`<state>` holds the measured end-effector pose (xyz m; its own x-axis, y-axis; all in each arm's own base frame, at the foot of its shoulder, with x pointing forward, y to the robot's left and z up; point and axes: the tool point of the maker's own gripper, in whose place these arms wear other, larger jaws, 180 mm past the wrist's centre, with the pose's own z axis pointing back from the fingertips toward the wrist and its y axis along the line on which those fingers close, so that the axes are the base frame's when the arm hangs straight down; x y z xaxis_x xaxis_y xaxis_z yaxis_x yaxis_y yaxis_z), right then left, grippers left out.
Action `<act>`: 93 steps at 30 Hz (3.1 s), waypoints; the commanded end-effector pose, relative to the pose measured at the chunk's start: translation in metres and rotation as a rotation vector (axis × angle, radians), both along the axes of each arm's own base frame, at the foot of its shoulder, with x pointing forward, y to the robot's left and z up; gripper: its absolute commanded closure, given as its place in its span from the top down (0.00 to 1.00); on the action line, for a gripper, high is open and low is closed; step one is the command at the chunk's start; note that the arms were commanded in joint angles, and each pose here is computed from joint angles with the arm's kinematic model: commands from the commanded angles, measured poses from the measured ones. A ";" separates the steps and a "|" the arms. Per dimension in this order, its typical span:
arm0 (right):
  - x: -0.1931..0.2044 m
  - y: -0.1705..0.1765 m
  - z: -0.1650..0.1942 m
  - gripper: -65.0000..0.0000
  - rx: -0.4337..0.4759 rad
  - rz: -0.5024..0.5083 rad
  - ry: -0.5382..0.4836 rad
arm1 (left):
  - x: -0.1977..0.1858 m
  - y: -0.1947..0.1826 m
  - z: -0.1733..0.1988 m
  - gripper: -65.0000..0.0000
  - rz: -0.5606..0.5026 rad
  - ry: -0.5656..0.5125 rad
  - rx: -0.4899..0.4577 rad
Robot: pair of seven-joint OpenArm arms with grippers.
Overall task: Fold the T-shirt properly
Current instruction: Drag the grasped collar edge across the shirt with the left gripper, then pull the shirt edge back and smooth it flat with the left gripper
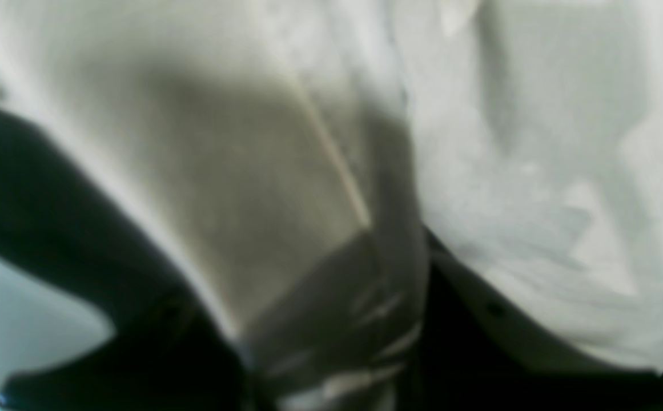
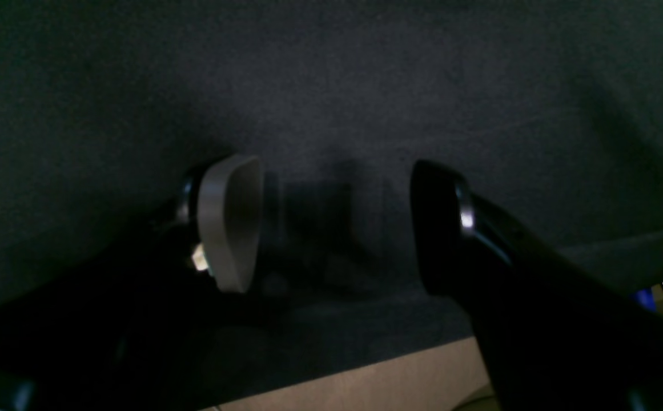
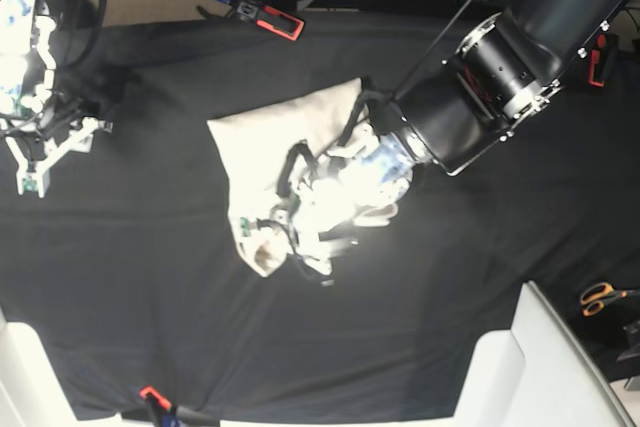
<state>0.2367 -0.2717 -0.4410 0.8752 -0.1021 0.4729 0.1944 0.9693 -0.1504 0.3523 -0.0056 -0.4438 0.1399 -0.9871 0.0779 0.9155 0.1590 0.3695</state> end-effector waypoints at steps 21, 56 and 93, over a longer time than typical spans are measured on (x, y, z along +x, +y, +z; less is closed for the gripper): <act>0.013 -0.009 0.014 0.60 -0.031 0.006 -0.046 | 0.008 -0.050 0.016 0.00 -0.144 -0.095 -0.036; 0.013 -0.009 0.013 0.60 -0.031 0.008 -0.046 | 0.056 -0.047 0.060 1.00 -0.125 -0.208 -0.030; 0.010 -0.009 0.012 0.60 -0.032 0.008 -0.038 | 0.054 -0.015 0.007 0.00 0.066 -0.221 -0.184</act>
